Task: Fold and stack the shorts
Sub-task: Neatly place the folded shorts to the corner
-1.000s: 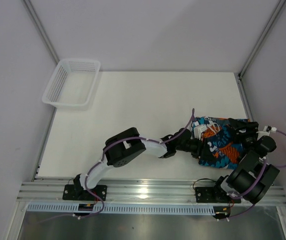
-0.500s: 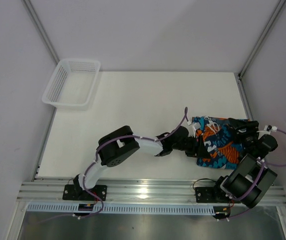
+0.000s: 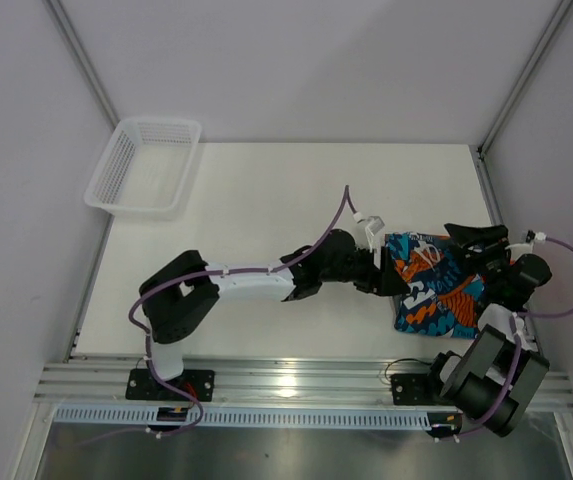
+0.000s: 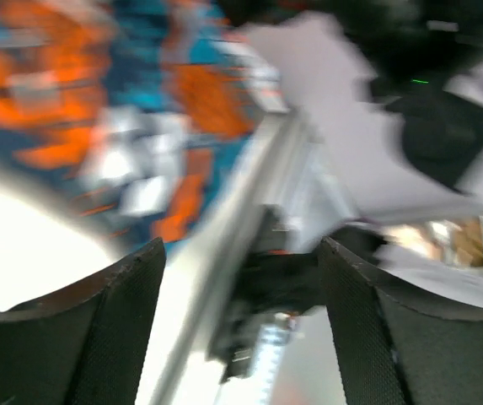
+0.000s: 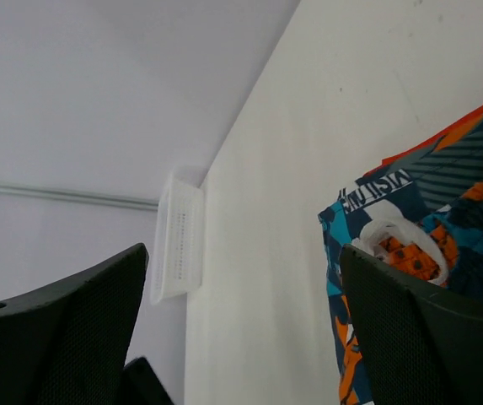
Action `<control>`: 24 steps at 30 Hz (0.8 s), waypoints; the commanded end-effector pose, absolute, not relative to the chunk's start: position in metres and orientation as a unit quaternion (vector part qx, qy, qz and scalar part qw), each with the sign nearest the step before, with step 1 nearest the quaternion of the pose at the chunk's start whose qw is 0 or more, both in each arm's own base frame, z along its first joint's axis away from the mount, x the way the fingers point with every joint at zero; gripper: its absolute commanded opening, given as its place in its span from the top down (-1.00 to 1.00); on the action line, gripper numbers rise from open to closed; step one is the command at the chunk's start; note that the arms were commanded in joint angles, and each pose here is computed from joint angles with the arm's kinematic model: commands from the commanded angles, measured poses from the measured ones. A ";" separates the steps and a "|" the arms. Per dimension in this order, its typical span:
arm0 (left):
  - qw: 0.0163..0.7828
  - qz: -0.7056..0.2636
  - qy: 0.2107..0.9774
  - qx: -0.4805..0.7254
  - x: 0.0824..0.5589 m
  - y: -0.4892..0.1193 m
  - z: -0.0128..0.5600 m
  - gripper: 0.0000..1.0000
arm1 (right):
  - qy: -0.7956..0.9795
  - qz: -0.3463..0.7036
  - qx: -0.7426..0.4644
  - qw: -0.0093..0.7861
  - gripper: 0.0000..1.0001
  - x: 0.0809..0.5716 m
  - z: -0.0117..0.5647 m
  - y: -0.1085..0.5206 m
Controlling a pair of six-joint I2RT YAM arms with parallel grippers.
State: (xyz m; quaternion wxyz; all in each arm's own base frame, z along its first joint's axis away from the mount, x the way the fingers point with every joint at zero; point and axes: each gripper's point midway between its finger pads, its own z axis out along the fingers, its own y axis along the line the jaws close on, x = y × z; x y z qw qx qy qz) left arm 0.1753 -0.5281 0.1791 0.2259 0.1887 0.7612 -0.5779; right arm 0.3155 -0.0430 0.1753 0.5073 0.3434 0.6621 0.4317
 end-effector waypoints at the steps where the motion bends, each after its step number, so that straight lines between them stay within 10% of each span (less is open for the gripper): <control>1: 0.305 -0.497 0.793 0.178 0.219 -0.481 0.171 -0.54 | 0.677 0.471 0.270 0.497 -0.96 0.319 0.196 0.001; 8: 0.433 -0.288 0.848 0.103 0.262 -0.359 0.162 -0.98 | 0.753 0.368 0.121 0.532 -0.99 0.323 0.221 0.078; 24: 0.568 -0.166 0.803 -0.070 0.227 -0.135 0.147 -0.98 | 0.732 0.288 -0.022 0.617 -0.99 0.273 0.192 0.122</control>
